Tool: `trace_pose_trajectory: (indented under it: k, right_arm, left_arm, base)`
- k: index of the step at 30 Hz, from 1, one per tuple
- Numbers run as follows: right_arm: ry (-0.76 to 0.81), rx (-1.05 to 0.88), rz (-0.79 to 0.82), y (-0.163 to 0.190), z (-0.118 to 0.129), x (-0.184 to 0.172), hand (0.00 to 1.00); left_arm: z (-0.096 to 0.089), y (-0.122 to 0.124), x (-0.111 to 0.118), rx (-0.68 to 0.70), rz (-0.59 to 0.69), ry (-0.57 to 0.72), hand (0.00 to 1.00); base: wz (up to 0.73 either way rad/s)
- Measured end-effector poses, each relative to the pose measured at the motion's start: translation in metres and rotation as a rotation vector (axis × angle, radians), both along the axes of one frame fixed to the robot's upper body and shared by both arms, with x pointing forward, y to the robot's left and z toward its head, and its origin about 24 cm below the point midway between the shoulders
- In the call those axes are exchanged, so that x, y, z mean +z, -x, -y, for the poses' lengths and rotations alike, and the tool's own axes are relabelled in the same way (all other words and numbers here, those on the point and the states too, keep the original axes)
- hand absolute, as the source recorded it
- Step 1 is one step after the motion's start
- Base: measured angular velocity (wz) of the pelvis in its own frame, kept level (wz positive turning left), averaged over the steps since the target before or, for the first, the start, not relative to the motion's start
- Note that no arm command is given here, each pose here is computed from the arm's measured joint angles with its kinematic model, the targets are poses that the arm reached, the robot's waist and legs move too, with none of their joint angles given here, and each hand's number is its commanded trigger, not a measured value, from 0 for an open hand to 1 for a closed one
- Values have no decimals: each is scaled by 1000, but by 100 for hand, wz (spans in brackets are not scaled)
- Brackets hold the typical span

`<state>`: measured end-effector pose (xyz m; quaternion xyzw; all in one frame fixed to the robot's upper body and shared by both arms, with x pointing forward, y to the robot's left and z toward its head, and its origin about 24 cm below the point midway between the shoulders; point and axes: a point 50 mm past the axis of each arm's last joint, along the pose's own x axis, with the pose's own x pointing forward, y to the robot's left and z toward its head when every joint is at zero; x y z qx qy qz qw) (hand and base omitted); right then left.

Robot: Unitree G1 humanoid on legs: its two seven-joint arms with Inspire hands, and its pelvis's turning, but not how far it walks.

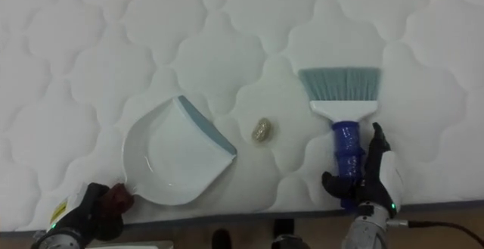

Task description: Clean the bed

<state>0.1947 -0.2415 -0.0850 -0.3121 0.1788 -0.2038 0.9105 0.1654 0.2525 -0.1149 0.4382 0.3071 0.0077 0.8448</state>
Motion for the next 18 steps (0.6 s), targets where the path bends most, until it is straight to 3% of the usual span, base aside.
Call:
trace_pose_trajectory:
  k: [7,8,9,11,18]
  right_arm:
    - [-3,12,-45,4,2,-5,0]
    - [-3,14,-50,5,3,-5,7]
    - [-3,15,-61,6,3,-7,45]
    - [-1,19,-81,6,4,-8,100]
    - [76,2,-99,6,24,-3,100]
  left_arm:
    - [0,1,-1,0,-7,1,100]
    - [1,1,-1,0,-9,1,100]
    - [1,2,-2,0,-16,-1,100]
    - [1,2,-2,0,-23,-4,100]
    - [1,1,-2,-7,-33,-5,100]
  base:
    - [0]
    - [0]
    - [0]
    - [0]
    - [0]
